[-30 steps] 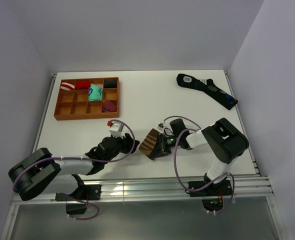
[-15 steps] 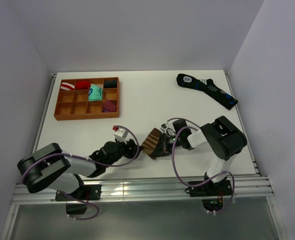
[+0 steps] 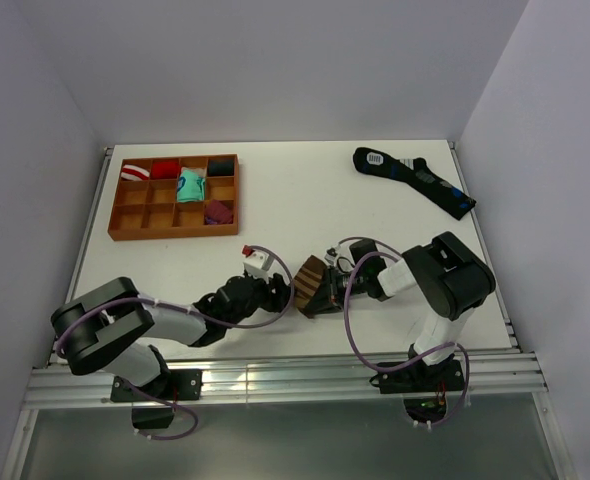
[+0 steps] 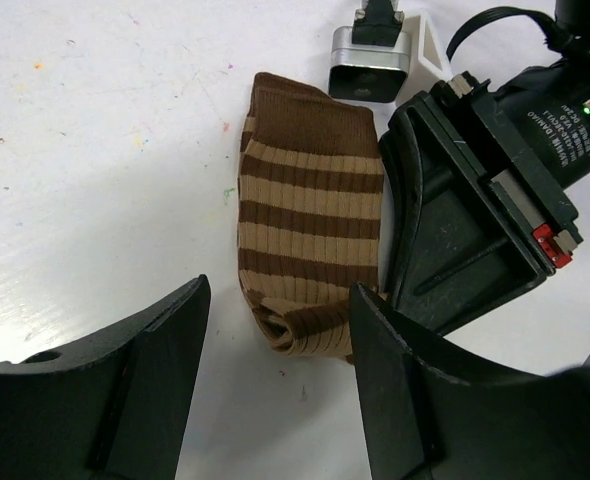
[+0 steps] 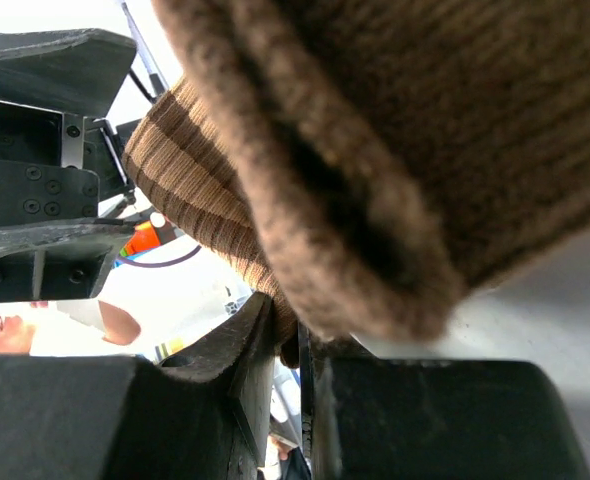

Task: Roll the socks
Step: Roll the sock at the center of the board.

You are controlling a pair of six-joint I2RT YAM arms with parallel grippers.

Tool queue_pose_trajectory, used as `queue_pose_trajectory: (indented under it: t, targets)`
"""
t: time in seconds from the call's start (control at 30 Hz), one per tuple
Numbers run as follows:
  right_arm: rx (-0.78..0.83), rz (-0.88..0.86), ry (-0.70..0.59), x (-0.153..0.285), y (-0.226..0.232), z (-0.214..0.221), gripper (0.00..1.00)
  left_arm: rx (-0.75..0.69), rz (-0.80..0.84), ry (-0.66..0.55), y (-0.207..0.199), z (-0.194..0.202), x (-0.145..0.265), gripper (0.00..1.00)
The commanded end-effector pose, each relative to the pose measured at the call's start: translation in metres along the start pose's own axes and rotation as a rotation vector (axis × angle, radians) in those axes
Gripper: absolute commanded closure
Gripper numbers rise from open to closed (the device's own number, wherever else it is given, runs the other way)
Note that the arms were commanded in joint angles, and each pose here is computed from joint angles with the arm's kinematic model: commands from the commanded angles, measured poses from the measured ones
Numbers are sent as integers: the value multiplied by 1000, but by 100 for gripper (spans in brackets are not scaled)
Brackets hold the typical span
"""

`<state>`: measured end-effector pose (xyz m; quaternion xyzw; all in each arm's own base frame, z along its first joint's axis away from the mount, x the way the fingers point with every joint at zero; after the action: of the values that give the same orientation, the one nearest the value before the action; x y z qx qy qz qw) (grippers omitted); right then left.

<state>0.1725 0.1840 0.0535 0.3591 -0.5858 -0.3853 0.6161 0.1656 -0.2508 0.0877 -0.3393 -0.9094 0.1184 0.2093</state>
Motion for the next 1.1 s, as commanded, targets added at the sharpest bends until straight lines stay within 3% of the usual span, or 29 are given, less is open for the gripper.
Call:
queue_pose_trajectory:
  t: [0.0,0.27,0.5,0.77,1.07]
  targets:
    - [-17,28,-20,2,-8,2,93,-32,-13,-9,-4,-4,-8,37]
    - [-20,31,-27,4,-10,1,94,-48,-46,5,-6,-2,-14,38]
    - [-29,39,-31,4,-12,0,94,-3,-25,-54,-7,-7,1,34]
    - [-55,39,-34,5,-15,1,98,50,7,-40,-6,6,4,34]
    - [-56,46,-36,6,-16,2,99,13,-9,-3,-9,6,-12,35]
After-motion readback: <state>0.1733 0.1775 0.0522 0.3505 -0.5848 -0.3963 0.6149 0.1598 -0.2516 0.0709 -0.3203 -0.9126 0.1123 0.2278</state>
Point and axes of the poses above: each gripper's point midway between its finger pads, its own x axis back along the fingers, its own y axis along the line the jaws close on, z = x × y, the point moved 8 cm from there along x, back along the fingers, and after that the axes turned 2 degrees about -x, right-handed, at the moved point
